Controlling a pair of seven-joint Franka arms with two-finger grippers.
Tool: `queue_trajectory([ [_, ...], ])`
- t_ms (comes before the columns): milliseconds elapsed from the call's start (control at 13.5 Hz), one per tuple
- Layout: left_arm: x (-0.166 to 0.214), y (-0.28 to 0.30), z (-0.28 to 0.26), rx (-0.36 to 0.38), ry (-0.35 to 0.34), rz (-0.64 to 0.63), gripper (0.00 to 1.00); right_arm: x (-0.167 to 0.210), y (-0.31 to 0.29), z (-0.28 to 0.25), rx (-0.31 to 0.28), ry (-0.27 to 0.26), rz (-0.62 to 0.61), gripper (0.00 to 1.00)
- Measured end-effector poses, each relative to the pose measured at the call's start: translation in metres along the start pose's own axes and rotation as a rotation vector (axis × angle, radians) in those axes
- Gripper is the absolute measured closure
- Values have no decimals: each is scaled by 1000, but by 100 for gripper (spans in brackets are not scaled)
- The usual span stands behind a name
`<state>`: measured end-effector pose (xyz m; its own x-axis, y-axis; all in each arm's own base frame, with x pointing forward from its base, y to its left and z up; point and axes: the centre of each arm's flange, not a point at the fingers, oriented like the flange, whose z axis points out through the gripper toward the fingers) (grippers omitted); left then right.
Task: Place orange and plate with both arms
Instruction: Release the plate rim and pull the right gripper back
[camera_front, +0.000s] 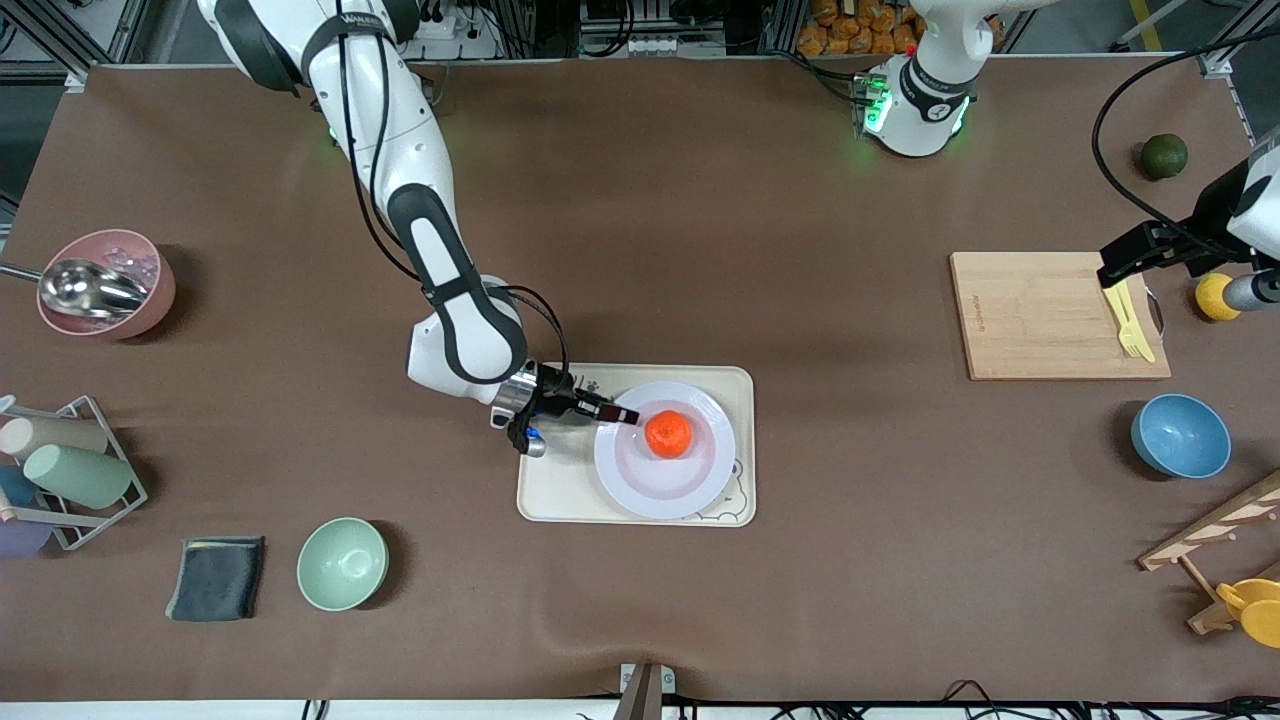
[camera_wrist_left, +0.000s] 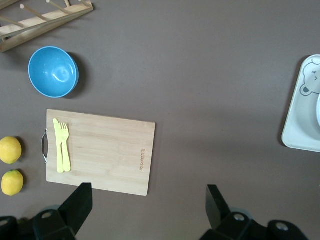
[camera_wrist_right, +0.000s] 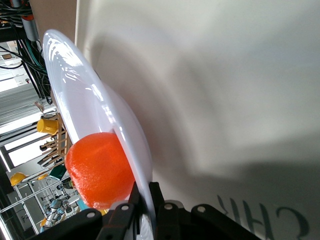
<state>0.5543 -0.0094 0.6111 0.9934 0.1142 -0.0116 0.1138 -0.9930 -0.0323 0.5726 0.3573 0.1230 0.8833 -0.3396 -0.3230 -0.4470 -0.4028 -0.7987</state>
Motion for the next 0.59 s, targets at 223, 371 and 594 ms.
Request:
queue_trajectory([
  [223,-2,-5,-10,-2,20,-10,0,4,0,-3,0,5,0,76],
  [371,-4,-8,-13,0,16,-14,0,7,0,-5,3,9,0,52],
  [594,-10,-4,-17,3,2,-6,0,7,-4,-5,8,7,-4,19],
])
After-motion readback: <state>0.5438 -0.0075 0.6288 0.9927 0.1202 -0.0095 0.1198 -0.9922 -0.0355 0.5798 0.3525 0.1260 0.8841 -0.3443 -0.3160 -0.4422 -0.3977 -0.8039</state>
